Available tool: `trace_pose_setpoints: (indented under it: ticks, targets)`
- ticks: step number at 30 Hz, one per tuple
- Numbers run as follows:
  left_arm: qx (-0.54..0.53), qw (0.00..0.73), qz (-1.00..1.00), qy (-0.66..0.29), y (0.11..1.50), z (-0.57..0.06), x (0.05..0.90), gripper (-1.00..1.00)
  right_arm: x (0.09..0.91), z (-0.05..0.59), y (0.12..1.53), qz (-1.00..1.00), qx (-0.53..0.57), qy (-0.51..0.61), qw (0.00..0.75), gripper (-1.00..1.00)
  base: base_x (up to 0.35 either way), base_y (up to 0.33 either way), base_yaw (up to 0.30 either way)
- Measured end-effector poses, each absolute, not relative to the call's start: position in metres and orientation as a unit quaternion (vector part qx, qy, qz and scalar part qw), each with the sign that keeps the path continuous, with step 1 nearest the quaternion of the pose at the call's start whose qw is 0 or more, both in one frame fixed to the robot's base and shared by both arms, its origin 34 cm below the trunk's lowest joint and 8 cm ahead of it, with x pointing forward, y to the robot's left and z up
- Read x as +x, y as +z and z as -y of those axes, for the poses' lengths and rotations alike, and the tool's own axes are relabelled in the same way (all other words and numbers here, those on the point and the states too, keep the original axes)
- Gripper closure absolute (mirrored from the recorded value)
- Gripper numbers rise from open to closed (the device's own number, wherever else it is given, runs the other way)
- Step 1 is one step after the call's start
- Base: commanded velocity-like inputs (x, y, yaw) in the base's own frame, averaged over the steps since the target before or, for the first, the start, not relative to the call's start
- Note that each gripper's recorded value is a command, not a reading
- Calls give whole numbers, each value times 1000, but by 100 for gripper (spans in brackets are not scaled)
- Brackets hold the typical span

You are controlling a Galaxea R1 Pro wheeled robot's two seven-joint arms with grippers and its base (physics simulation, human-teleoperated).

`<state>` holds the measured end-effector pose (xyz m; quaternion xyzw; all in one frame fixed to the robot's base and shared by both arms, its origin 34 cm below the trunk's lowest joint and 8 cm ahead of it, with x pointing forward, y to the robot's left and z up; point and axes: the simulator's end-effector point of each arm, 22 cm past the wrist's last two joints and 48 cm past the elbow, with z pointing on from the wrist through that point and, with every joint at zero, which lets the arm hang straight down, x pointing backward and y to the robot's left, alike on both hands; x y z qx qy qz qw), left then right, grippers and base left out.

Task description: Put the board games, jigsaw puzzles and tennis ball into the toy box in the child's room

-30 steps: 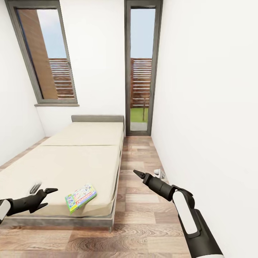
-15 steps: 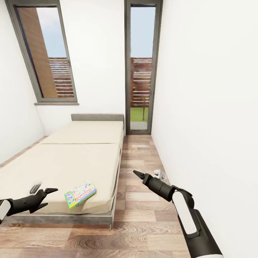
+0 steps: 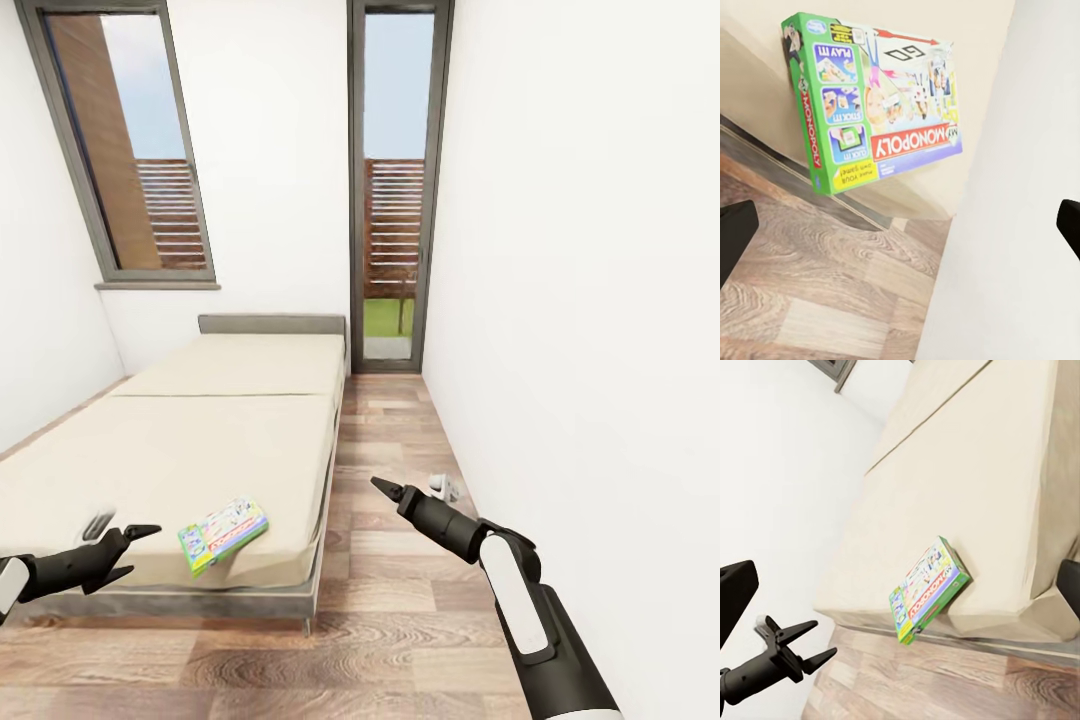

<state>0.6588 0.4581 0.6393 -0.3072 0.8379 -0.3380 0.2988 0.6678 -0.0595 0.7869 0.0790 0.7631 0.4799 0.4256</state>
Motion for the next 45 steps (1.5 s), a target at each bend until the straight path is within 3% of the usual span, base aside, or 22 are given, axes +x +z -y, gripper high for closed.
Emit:
trace_pose_setpoints:
  ticks: [18, 37, 45]
  targets:
    - [-287, 320, -807, -405, 631, -442, 659, -100, 661, 59, 742, -767, 83, 479, 419, -100, 0, 0, 0]
    - [-287, 325, -801, -414, 599, -451, 648, -100, 653, 62, 699, -768, 86, 475, 421, -100, 0, 0, 0]
    - [-269, 341, -767, -472, 615, -447, 644, -100, 650, 63, 681, -767, 87, 475, 422, -100, 0, 0, 0]
